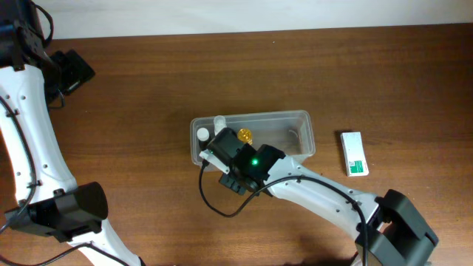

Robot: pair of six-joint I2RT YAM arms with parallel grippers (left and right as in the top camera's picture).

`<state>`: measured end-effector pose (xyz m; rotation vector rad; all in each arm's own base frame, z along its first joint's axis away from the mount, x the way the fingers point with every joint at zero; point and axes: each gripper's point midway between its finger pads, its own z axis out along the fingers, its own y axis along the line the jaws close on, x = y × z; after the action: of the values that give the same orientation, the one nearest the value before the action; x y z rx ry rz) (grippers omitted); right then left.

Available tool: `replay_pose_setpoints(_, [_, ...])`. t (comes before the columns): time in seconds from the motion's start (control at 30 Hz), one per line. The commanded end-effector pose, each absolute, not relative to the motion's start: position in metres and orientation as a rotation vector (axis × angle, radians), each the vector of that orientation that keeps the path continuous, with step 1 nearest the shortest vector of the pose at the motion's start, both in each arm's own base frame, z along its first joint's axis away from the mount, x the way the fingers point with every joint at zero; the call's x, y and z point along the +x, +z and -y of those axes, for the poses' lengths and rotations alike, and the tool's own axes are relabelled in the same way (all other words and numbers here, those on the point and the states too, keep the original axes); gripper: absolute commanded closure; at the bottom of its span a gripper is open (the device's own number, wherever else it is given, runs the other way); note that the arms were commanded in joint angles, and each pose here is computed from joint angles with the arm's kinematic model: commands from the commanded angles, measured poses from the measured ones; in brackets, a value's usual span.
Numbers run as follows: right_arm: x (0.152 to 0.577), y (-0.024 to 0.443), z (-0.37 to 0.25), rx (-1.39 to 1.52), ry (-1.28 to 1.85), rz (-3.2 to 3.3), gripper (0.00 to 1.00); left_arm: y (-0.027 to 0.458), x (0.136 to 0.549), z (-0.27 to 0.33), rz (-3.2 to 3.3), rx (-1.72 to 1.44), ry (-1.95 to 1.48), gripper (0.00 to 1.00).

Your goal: Pack container

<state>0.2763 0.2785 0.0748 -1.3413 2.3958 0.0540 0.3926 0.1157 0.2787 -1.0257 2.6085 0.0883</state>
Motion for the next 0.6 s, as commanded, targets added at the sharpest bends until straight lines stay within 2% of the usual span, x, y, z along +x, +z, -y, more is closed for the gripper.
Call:
replay_pose_setpoints(0.0, [0.287,0.071,-0.27,-1.262,0.047,-2.436,0.96,0.285,0.391,-0.116,-2.599,-1.002,0.085,0.0])
replay_pose_setpoints(0.2, [0.289,0.072,-0.272,-1.244,0.072,-2.437,0.96,0.285,0.391,-0.116,-2.599,-1.002,0.085,0.0])
replay_pose_setpoints(0.57, [0.264,0.067,-0.274,-1.316,0.205,-2.505,0.96,0.285,0.391,-0.116,-2.599,-1.002,0.085,0.0])
